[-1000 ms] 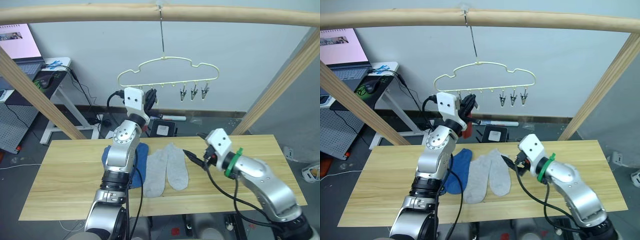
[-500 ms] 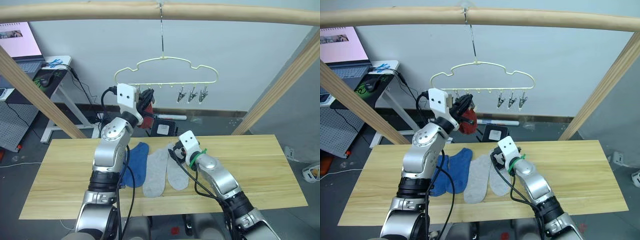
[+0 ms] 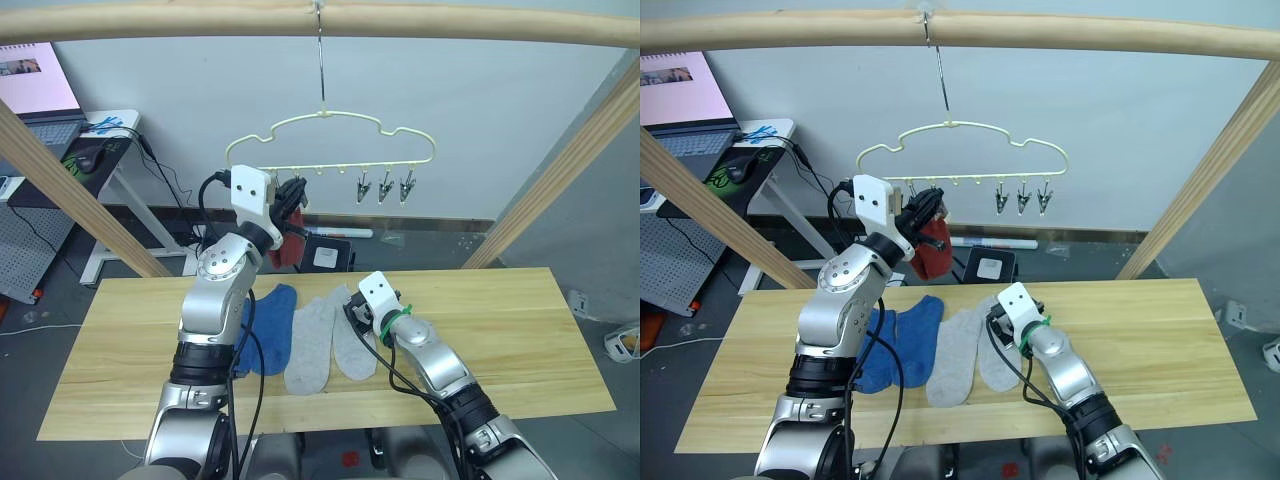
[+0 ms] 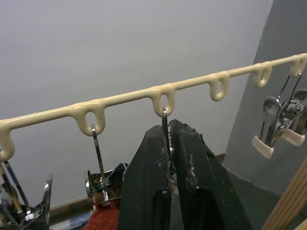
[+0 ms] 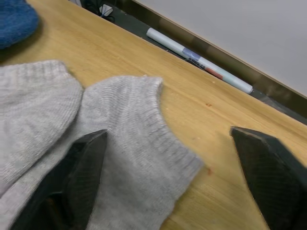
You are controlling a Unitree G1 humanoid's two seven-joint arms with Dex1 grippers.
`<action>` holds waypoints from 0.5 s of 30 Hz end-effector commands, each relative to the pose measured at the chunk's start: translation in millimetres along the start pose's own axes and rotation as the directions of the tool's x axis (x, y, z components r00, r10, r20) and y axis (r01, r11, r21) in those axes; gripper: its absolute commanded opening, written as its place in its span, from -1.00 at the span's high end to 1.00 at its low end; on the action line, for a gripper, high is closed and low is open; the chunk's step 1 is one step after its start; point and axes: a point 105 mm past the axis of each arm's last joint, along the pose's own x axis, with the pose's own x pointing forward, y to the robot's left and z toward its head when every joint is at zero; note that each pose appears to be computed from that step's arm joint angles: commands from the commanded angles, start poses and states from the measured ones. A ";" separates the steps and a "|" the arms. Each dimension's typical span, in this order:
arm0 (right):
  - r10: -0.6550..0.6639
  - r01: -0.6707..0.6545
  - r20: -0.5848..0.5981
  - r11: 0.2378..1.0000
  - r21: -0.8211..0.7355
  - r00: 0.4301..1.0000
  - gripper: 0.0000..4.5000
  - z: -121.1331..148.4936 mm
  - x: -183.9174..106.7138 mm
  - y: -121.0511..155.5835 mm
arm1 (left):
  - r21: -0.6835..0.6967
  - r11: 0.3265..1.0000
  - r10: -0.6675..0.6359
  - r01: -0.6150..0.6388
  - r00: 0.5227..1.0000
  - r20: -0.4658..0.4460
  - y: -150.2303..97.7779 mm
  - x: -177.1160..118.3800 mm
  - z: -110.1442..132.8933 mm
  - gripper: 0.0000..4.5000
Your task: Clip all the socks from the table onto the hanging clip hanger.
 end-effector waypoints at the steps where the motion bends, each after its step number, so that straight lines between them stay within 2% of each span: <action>1: 0.025 -0.025 0.002 1.000 -0.012 1.000 -0.25 2.9 2.6 6.6 | 0.016 1.000 0.002 -0.002 0.999 0.046 1.2 -2.5 13.4 1.00; 2: 0.020 -0.020 -0.014 1.000 -0.014 1.000 -0.14 -0.8 2.9 5.6 | 0.016 1.000 0.002 -0.003 0.999 0.046 1.1 -2.5 13.3 1.00; 9: 0.005 -0.006 -0.046 1.000 -0.023 0.999 0.95 -12.1 -6.4 -4.9 | 0.016 1.000 0.007 -0.008 0.999 0.045 2.4 -2.4 12.9 1.00; 15: 0.070 -0.074 -0.039 0.992 -0.106 0.997 0.98 -9.8 -29.1 -12.5 | 0.011 1.000 0.007 -0.007 0.999 0.045 2.0 -2.2 12.4 1.00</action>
